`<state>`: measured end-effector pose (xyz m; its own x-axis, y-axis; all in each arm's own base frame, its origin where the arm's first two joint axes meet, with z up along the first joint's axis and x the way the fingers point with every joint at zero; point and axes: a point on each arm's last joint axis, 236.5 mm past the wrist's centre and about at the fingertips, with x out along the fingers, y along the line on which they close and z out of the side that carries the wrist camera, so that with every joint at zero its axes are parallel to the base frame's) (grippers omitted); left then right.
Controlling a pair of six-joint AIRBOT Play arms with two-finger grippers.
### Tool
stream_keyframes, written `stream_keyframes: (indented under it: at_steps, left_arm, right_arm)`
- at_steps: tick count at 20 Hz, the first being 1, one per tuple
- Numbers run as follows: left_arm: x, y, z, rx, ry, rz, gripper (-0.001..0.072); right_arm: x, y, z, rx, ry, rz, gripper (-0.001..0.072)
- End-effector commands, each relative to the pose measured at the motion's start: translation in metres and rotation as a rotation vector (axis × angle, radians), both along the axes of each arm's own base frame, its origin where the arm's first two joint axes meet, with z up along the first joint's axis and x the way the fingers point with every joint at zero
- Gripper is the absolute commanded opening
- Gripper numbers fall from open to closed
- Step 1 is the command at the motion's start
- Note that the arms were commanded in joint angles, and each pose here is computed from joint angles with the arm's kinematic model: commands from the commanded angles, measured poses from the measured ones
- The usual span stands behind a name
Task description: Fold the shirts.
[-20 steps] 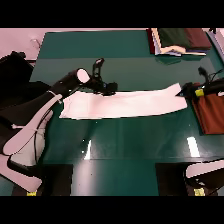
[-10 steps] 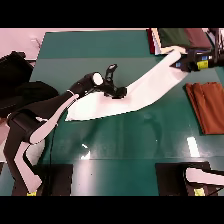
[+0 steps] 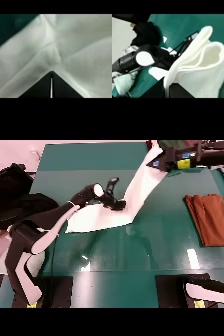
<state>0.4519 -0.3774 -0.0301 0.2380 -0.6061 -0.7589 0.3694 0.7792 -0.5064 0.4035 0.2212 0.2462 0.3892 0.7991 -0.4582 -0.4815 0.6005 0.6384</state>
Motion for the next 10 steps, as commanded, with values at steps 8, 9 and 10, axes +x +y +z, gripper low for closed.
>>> stream_keyframes:
  at_steps: [8, 9, 10]
  left_arm:
    - [0.052, 0.279, 0.248, 0.207, -0.492, 0.382, 0.0023]
    - [0.047, 0.291, 0.262, 0.205, -0.514, 0.407, 0.0023]
    - [0.043, 0.300, 0.271, 0.206, -0.526, 0.423, 0.0023]
  right_arm:
    - [-0.048, 0.272, -0.030, 0.247, -0.094, 0.263, 0.0414]
    - [-0.054, 0.288, -0.035, 0.245, -0.098, 0.305, 0.0473]
    - [-0.055, 0.295, -0.039, 0.234, -0.099, 0.335, 0.0468]
